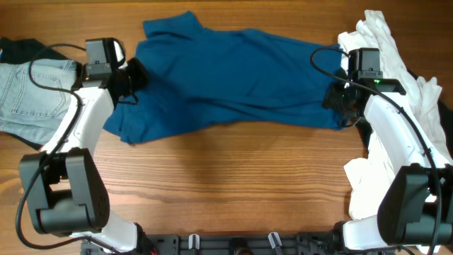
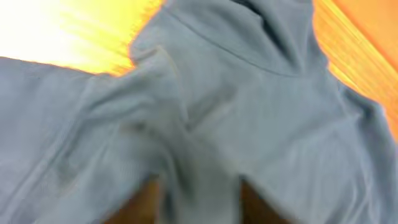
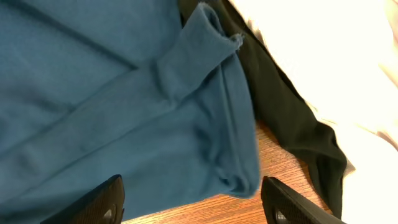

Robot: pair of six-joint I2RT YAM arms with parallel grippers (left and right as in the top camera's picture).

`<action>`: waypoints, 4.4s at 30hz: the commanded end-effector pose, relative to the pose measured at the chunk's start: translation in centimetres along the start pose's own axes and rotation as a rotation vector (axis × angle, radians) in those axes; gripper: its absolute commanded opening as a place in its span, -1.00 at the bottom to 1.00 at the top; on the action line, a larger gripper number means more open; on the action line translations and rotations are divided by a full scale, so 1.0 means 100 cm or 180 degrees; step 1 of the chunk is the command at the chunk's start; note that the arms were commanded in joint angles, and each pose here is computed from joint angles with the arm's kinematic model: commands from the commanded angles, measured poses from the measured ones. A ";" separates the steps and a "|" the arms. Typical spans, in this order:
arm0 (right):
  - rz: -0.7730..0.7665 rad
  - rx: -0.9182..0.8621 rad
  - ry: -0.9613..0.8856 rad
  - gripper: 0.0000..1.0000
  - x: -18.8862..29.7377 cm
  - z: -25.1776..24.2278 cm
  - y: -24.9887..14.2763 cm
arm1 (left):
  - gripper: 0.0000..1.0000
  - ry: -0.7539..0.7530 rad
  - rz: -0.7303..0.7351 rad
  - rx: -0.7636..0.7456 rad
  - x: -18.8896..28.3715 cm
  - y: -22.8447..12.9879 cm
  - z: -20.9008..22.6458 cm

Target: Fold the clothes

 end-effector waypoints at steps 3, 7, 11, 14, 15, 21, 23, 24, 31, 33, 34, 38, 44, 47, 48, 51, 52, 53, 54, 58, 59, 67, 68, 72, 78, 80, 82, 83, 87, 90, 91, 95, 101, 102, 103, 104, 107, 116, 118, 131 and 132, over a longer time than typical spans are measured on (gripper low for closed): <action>-0.0001 0.0025 0.0041 0.44 0.002 0.000 0.000 | 1.00 0.0631 0.0595 0.0191 0.003 -0.038 0.032; -0.0010 0.0043 -0.0093 0.28 -0.003 -0.005 0.001 | 0.85 0.1092 0.0970 0.0248 0.006 -0.074 0.062; -0.0004 0.0087 -0.0069 0.24 -0.028 -0.001 0.006 | 0.68 0.1200 0.1002 0.0244 -0.020 -0.111 0.093; -0.0111 0.0071 -0.0038 0.25 -0.032 0.002 0.014 | 0.75 0.1429 0.1038 0.0231 -0.026 -0.125 0.111; -0.0054 0.0094 0.0024 0.19 -0.035 0.005 0.011 | 0.75 0.1515 0.1046 0.0237 -0.026 -0.127 0.118; 0.0442 0.0581 0.0597 0.12 -0.070 0.028 -0.014 | 0.71 0.1761 0.1084 0.0648 -0.009 -0.120 0.158; 0.0527 0.0583 0.0567 0.12 -0.078 0.027 -0.019 | 0.72 0.1803 0.1126 0.0748 -0.005 -0.121 0.166; 0.0584 0.0546 0.0486 0.13 -0.084 0.024 -0.022 | 0.72 0.1832 0.1165 0.0784 -0.002 -0.123 0.169; 0.1029 0.0193 0.0061 0.03 -0.078 0.005 -0.048 | 0.81 0.1986 0.1487 0.0857 0.014 -0.138 0.180; 0.0735 0.0180 0.0148 0.10 -0.055 0.008 -0.029 | 0.81 0.1976 0.1449 0.0874 0.016 -0.135 0.181; 0.0473 0.0205 0.0226 0.26 -0.041 0.012 -0.013 | 0.81 0.1970 0.1435 0.0872 0.016 -0.134 0.180; 0.0113 0.0248 0.0303 0.46 -0.020 0.014 0.006 | 0.83 0.1964 0.1423 0.0871 0.016 -0.134 0.180; 0.0512 -0.0006 0.0214 0.45 -0.049 0.013 -0.014 | 0.86 0.1960 0.1411 0.0871 0.016 -0.133 0.180; 0.0433 -0.0096 0.0246 0.37 -0.064 0.017 -0.008 | 0.86 0.1959 0.1411 0.0871 0.016 -0.133 0.180; 0.0410 -0.0172 0.0252 0.29 -0.068 0.018 -0.006 | 0.86 0.1959 0.1412 0.0871 0.016 -0.133 0.180; 0.0409 -0.0333 0.0242 -0.41 -0.075 0.019 -0.005 | 0.86 0.1959 0.1413 0.0871 0.016 -0.133 0.180; 0.0409 -0.0342 0.0241 -0.91 -0.075 0.019 -0.005 | 0.86 0.1959 0.1412 0.0871 0.016 -0.133 0.180; 0.0392 -0.0363 0.0247 -0.91 -0.073 0.019 -0.004 | 0.86 0.1959 0.1412 0.0871 0.016 -0.133 0.180; 0.0310 -0.0356 0.0279 -0.92 -0.065 0.020 0.003 | 0.86 0.1959 0.1412 0.0871 0.016 -0.133 0.180; -0.0377 -0.0337 0.0503 -0.92 -0.013 0.029 0.055 | 0.86 0.1959 0.1412 0.0871 0.016 -0.133 0.180; -0.0442 -0.0330 0.0586 -0.92 -0.010 0.033 0.060 | 0.86 0.1959 0.1411 0.0872 0.016 -0.133 0.180; -0.0044 -0.0428 0.0006 -0.22 -0.018 0.010 0.031 | 0.86 0.1963 0.1423 0.0874 0.016 -0.134 0.180; 0.0011 -0.0471 -0.0132 0.01 -0.019 0.004 0.026 | 0.87 0.1961 0.1421 0.0873 0.016 -0.133 0.180; -0.0293 0.0178 0.0786 0.02 -0.016 0.042 0.050 | 0.87 0.1945 0.1403 0.0874 0.015 -0.132 0.180; -0.0437 0.0414 0.0796 0.22 -0.069 0.047 0.089 | 0.88 0.1944 0.1404 0.0873 0.015 -0.133 0.179; -0.0585 0.0386 0.0788 0.22 -0.086 0.049 0.098 | 0.88 0.1943 0.1403 0.0873 0.015 -0.132 0.179; -0.0658 0.0327 0.0802 0.22 -0.101 0.052 0.102 | 0.87 0.1944 0.1404 0.0873 0.015 -0.133 0.179; -0.0665 0.0329 0.0812 0.23 -0.109 0.053 0.102 | 0.88 0.1944 0.1405 0.0874 0.015 -0.133 0.179; -0.0695 0.0341 0.0803 0.22 -0.134 0.055 0.100 | 0.88 0.1944 0.1403 0.0873 0.015 -0.132 0.180; -0.0791 0.0342 0.0821 -0.35 -0.136 0.057 0.105 | 0.88 0.1945 0.1405 0.0873 0.015 -0.133 0.180; -0.0811 0.0333 0.0748 -0.60 -0.137 0.054 0.106 | 0.88 0.1946 0.1409 0.0874 0.015 -0.133 0.180; -0.0981 0.0334 0.0280 -0.92 -0.138 0.037 0.115 | 0.79 0.1980 0.1439 0.0872 0.017 -0.135 0.180; -0.1429 0.0299 0.0160 -0.91 -0.110 0.029 0.165 | 0.57 0.2165 0.1424 0.0819 0.021 -0.135 0.187; -0.1514 0.0349 0.0153 -0.92 -0.103 0.031 0.174 | 0.57 0.2168 0.1420 0.0817 0.021 -0.135 0.187; -0.1528 0.0343 0.0139 -0.91 -0.101 0.030 0.177 | 0.57 0.2226 0.1394 0.0809 0.022 -0.134 0.189; -0.1442 0.0352 0.0119 -0.58 -0.104 0.029 0.172 | 0.60 0.2331 0.1352 0.0776 0.024 -0.132 0.193; -0.1168 0.0509 0.0282 0.24 -0.103 0.035 0.157 | 0.66 0.2323 0.1342 0.0777 0.024 -0.132 0.192; 0.1171 0.0199 0.0265 0.00 -0.049 0.010 0.014 | 0.75 0.2309 0.1310 0.0775 0.022 -0.130 0.192; 0.1357 0.0221 0.0225 -0.02 -0.056 0.006 -0.005 | 0.75 0.2276 0.1320 0.0786 0.022 -0.130 0.191; 0.1476 0.0265 0.0118 -0.47 -0.056 -0.005 -0.033 | 0.76 0.2265 0.1328 0.0791 0.022 -0.131 0.191; 0.1492 0.0169 -0.0082 -0.46 -0.054 -0.012 -0.034 | 0.77 0.2265 0.1328 0.0791 0.022 -0.131 0.191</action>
Point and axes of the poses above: each gripper's point midway between its finger pads, its own x axis back along the fingers, its own z axis along the line the jaws close on, y = z × x, the point moved 5 cm from there along x, back along the fingers, and after that the axes turned 1 degree about x, right-handed, at the moved point
